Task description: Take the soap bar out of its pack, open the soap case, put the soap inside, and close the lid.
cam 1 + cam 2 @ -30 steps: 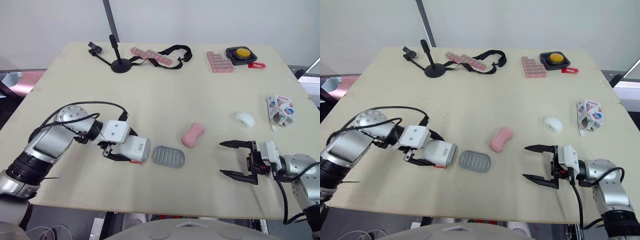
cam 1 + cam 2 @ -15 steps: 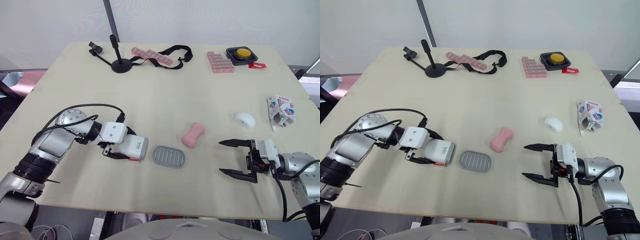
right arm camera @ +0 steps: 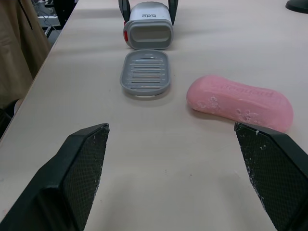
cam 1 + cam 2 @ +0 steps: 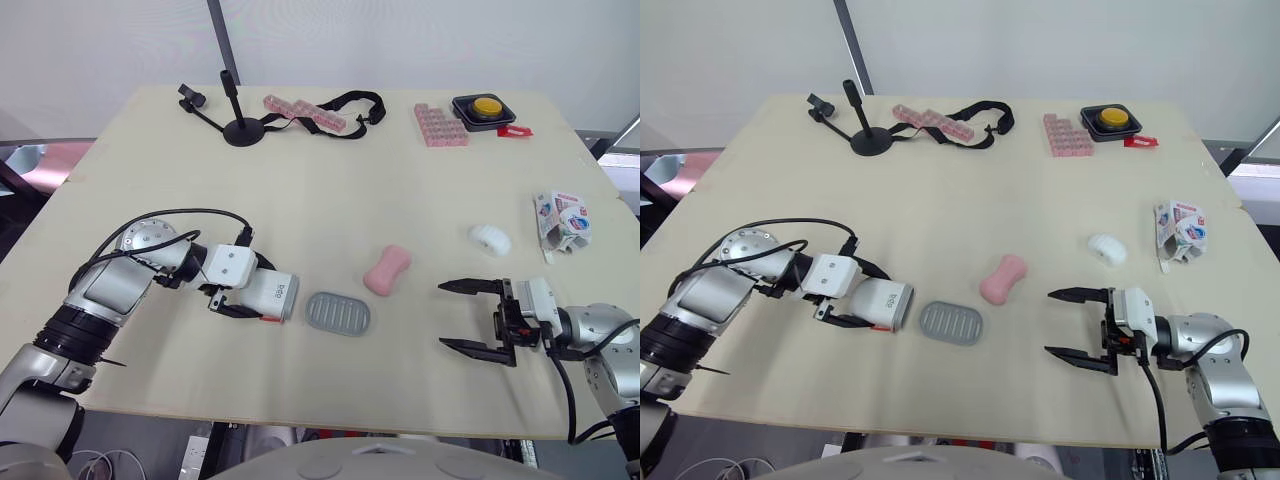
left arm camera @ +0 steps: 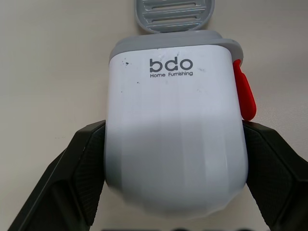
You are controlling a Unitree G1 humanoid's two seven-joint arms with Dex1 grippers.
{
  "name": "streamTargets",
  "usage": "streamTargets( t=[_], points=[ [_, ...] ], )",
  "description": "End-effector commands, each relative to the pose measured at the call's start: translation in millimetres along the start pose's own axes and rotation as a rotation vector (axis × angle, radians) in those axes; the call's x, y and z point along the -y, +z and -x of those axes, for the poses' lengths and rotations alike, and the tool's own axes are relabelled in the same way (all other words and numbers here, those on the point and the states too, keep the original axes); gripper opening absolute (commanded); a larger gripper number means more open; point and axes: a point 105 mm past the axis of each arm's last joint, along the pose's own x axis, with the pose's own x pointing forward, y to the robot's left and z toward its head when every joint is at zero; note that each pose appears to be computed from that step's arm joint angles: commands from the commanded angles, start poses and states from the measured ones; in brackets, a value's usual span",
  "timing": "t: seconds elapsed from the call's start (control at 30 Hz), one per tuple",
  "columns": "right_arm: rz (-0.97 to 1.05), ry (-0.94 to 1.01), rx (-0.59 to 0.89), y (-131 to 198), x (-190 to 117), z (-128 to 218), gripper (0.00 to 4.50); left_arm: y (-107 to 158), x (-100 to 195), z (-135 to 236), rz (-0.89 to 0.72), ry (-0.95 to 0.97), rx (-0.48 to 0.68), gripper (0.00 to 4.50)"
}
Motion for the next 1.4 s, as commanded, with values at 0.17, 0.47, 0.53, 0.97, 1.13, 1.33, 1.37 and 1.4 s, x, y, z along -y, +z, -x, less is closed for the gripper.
streamTargets(
  t=[0.17, 0.47, 0.53, 0.97, 1.13, 1.33, 1.37, 1.4],
  points=[
    [0.025, -0.013, -0.002, 5.6, 2.4, 3.7, 4.5, -4.7, 3.3, -4.3, 0.029, -0.028, -0.021, 4.5],
    [0.02, -0.011, -0.004, 5.6, 2.7, 2.9, 4.5, -3.0, -0.2, 3.8, 0.029, -0.018, -0.015, 4.5],
    [0.021, -0.01, -0.006, 6.1, 3.9, 2.5, 4.5, -1.9, -0.8, 8.6, 0.028, -0.011, -0.007, 4.5],
    [0.034, -0.009, -0.015, 8.7, 14.3, 3.8, 4.5, 14.8, 2.4, 47.1, 0.077, 0.094, 0.195, 4.5],
    [0.06, 0.005, -0.029, 12.5, 22.6, 2.3, 4.5, 22.1, 3.8, 60.9, 0.092, 0.219, 0.309, 4.5],
    [0.096, 0.049, -0.057, 16.7, 26.4, -1.6, 4.5, 28.1, 19.0, 61.6, 0.156, 0.337, 0.416, 4.5],
    [0.104, 0.062, -0.067, 17.0, 25.9, -2.6, 4.5, 27.9, 23.6, 59.2, 0.167, 0.341, 0.423, 4.5],
    [0.111, 0.076, -0.08, 17.5, 26.3, -4.1, 4.5, 27.3, 28.6, 55.7, 0.185, 0.346, 0.43, 4.5]
  ],
)
